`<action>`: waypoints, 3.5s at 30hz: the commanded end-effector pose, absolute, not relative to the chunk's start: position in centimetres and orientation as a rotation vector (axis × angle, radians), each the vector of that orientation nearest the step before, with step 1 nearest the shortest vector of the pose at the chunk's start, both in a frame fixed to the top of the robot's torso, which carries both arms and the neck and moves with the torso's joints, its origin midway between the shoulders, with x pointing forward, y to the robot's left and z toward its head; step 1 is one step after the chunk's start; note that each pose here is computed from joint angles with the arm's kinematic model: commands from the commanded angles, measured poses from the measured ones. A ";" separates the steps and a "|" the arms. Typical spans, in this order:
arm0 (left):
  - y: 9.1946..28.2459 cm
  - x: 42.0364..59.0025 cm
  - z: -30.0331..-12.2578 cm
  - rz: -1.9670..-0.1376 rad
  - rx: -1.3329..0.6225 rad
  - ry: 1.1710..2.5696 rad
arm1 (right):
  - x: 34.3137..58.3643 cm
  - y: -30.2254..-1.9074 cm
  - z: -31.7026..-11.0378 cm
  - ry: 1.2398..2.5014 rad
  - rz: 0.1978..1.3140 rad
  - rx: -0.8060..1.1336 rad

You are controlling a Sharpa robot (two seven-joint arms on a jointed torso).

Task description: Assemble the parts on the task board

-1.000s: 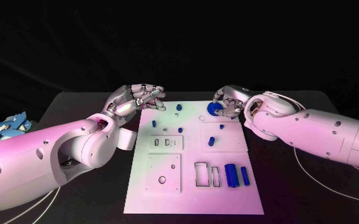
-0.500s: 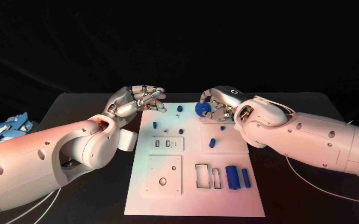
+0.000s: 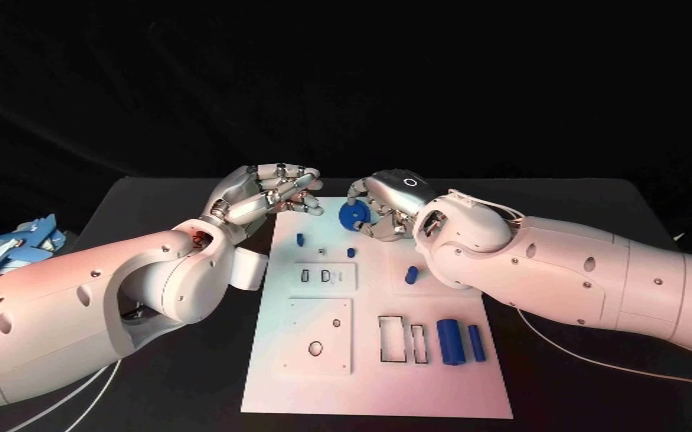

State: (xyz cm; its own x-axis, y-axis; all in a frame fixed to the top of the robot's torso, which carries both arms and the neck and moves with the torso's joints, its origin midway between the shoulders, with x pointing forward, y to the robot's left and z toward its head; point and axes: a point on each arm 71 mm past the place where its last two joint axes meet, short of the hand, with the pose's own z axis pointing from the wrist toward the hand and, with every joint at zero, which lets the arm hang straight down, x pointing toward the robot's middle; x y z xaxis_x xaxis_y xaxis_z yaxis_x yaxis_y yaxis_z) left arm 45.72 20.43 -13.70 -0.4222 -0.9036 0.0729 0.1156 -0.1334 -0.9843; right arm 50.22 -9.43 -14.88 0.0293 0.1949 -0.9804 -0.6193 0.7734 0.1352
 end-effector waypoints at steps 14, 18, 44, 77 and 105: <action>19.9 45.7 -13.6 -1.697 -0.930 1.351 | 50.7 -7.2 -17.1 1.429 0.656 -0.405; 19.9 45.7 -13.6 -1.697 -0.930 1.352 | 51.0 -7.0 -17.3 1.429 0.647 -0.407; 20.0 45.7 -13.6 -1.694 -0.932 1.353 | 51.7 -7.5 -17.5 1.409 0.601 -0.383; 20.3 45.7 -13.6 -1.686 -0.936 1.355 | 51.8 -9.4 -18.2 1.526 0.642 -0.319; 22.3 46.4 -13.9 -1.632 -0.952 1.336 | 50.4 -25.1 -14.3 1.685 0.976 0.217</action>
State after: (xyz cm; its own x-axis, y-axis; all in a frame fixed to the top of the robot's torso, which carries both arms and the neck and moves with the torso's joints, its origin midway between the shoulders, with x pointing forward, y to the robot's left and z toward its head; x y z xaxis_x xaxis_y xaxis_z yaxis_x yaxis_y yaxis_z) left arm 46.47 22.41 -14.02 -0.3759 -0.9250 0.0554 0.1177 -0.1069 -0.9873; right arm 50.55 -25.17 -13.93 -0.2520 0.5571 -0.7913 -0.3598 0.7051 0.6110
